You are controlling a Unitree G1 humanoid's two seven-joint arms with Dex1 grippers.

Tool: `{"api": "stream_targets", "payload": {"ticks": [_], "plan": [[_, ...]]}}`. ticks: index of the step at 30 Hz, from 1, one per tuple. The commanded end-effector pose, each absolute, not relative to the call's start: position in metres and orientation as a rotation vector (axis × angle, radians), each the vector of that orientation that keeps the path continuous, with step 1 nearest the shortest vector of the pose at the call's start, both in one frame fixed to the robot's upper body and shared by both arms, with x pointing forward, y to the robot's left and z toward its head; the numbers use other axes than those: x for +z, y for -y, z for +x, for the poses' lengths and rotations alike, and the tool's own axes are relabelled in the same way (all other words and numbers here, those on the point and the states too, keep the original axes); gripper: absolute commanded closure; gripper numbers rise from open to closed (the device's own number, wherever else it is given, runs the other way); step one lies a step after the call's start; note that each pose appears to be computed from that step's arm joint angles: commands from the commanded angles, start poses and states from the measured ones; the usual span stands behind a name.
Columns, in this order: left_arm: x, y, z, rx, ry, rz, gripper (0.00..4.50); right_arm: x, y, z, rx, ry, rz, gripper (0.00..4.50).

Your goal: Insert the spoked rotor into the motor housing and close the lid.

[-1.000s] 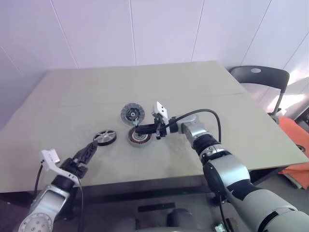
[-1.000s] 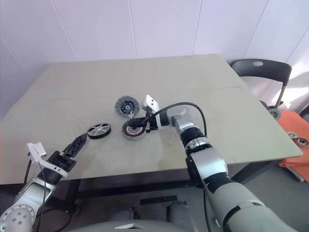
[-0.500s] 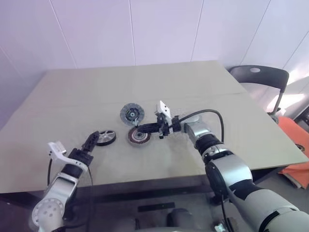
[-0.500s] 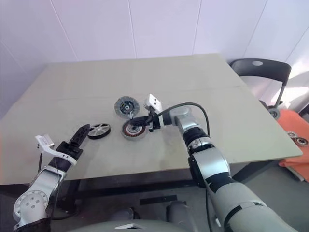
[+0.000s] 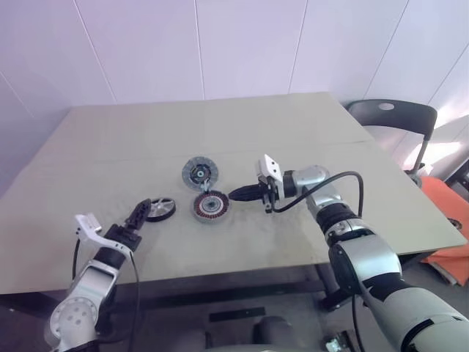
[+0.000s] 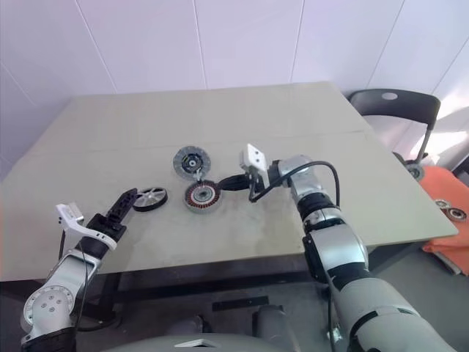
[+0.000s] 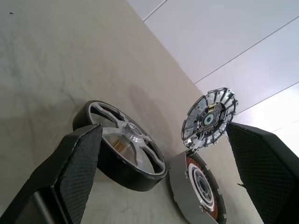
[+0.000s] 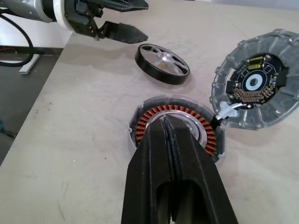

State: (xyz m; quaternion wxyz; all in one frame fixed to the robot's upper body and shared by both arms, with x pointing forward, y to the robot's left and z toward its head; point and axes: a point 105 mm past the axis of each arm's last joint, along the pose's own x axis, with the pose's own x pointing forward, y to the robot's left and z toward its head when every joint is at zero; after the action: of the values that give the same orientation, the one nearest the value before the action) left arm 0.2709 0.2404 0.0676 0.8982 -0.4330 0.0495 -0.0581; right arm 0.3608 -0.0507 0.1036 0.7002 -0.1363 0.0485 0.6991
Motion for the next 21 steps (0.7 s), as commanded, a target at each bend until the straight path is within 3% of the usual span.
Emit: {"api": "stream_targets", "payload": {"ticks": [1, 21], "plan": [[0.075, -0.239, 0.280, -0.135, -0.060, -0.891, 0.00, 0.123, 0.046, 0.366, 1.548, -0.029, -0.319, 4.47], [0.043, -0.230, 0.291, -0.068, -0.162, -0.937, 0.00, 0.114, 0.040, 0.366, 1.529, -0.046, -0.317, 4.47]]}}
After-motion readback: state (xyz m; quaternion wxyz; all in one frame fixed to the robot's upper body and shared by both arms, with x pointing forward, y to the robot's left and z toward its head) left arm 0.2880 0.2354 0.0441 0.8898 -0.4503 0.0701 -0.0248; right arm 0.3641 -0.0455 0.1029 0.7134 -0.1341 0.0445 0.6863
